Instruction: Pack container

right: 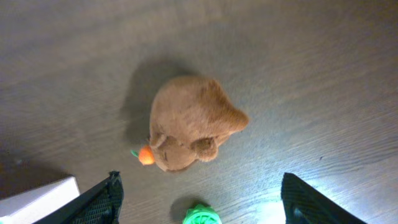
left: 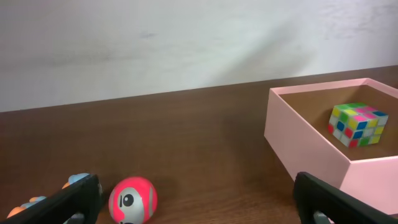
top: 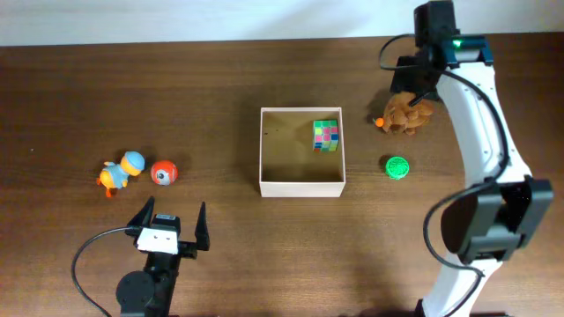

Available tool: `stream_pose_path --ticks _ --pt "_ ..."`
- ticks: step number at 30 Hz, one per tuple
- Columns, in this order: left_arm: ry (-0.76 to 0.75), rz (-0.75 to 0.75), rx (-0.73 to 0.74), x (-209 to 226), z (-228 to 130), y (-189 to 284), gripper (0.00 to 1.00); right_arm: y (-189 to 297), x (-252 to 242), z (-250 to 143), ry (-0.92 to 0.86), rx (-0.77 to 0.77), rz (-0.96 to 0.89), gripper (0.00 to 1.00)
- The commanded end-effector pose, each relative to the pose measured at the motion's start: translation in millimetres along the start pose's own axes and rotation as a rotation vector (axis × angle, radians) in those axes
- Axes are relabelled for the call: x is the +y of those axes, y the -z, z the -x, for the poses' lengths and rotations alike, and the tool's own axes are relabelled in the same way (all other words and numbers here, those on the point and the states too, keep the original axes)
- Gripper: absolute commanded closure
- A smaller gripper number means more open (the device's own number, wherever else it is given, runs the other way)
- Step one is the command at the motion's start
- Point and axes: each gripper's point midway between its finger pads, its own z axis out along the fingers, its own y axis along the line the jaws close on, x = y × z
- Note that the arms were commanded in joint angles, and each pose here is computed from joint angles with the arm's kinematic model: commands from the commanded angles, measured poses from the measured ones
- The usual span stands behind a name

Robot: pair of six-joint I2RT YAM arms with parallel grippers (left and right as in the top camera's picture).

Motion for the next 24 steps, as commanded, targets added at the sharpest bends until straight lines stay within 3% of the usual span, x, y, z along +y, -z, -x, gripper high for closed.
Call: stream_pose_path --ticks 1,10,24 --pt "-0.019 0.005 -0.001 1 0 0 0.01 -28 4 -15 0.018 0.086 -0.004 0.27" --pt "-0.019 0.005 -0.001 1 0 0 0.01 -59 1 -36 -0.033 0.189 -0.028 0.39" --pt "-0.020 0.005 -0.001 1 0 0 0.01 -87 4 -48 -0.234 0.235 0.069 0.46"
